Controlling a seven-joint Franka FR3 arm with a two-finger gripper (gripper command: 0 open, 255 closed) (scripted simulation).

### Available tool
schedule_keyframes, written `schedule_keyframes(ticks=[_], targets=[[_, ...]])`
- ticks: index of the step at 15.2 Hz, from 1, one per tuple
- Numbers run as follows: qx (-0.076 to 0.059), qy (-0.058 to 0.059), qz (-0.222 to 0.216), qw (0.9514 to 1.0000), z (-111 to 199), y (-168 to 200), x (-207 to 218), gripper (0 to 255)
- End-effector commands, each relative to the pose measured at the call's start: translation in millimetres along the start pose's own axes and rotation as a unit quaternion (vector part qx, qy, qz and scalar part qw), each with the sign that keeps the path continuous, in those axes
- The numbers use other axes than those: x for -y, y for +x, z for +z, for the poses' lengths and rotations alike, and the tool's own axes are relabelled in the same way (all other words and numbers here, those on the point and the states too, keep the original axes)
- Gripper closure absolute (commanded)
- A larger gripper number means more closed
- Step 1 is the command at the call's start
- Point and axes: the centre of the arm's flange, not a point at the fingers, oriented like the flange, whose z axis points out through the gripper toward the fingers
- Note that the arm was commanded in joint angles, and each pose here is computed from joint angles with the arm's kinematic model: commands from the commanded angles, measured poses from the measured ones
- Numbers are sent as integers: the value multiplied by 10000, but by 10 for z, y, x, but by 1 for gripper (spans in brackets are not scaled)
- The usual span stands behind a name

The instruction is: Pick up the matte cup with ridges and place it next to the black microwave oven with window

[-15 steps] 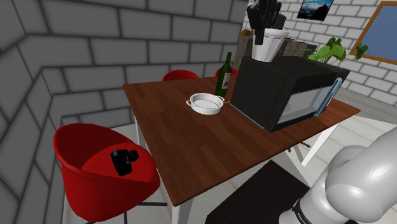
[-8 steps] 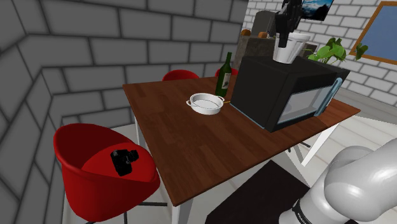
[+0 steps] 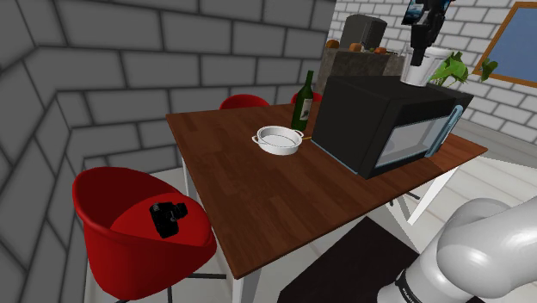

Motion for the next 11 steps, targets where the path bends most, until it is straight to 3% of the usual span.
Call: schedule_keyframes(ticks=[1, 5, 11], targets=[[1, -2, -8, 10000, 91, -119, -237, 255], [1, -2, -8, 10000, 202, -332, -716, 255], [1, -2, -8, 10000, 512, -295, -660, 255]])
